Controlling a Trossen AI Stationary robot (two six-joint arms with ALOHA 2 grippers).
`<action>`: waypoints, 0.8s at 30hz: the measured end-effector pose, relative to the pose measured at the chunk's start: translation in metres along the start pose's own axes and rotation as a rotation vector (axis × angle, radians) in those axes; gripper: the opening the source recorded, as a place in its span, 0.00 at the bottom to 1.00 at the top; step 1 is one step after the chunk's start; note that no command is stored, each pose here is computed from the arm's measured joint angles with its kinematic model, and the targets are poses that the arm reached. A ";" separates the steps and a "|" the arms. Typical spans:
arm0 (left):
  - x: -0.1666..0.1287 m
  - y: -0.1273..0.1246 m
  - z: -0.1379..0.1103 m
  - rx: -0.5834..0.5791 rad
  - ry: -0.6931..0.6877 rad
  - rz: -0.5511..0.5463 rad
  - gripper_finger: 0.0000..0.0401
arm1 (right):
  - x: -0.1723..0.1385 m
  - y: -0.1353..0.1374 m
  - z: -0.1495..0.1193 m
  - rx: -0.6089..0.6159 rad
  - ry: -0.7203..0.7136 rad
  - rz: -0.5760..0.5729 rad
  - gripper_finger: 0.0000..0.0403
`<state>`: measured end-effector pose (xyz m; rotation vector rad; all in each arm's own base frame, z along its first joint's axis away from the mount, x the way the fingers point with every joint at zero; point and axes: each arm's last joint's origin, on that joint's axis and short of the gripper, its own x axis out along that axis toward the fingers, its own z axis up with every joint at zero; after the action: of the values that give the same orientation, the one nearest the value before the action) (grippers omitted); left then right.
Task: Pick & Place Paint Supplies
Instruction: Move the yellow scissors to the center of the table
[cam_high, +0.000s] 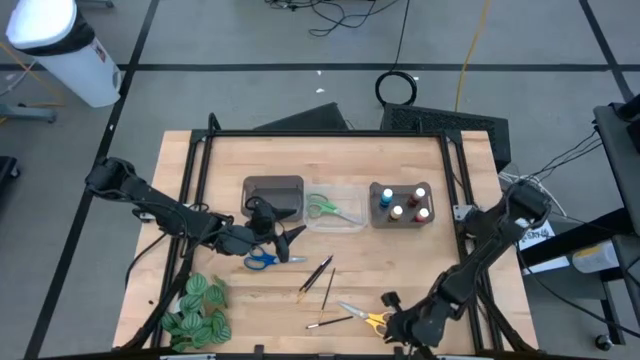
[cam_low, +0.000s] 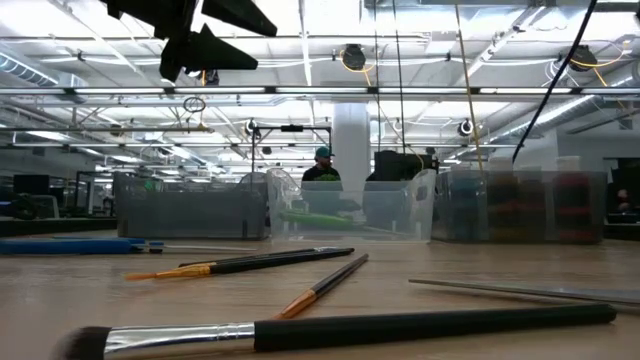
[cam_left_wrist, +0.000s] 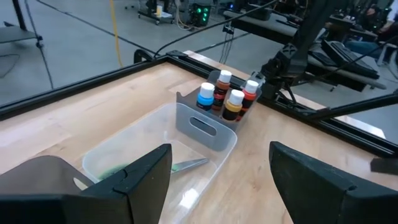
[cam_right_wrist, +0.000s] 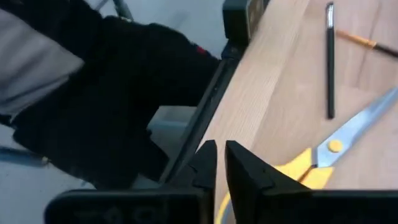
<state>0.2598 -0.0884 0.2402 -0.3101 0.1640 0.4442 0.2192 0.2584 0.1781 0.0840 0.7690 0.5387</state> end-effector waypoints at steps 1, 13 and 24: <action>0.000 0.000 0.000 0.000 0.004 -0.008 0.70 | 0.004 0.000 0.001 0.033 -0.038 -0.017 0.09; 0.000 0.001 -0.005 -0.032 0.056 -0.022 0.70 | 0.021 -0.016 0.026 0.170 -0.100 -0.059 0.26; 0.000 0.001 -0.005 -0.034 0.069 -0.032 0.70 | 0.015 -0.004 -0.009 0.432 0.292 -0.058 0.30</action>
<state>0.2587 -0.0894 0.2349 -0.3608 0.2183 0.4053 0.2236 0.2610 0.1604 0.3878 1.1617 0.3248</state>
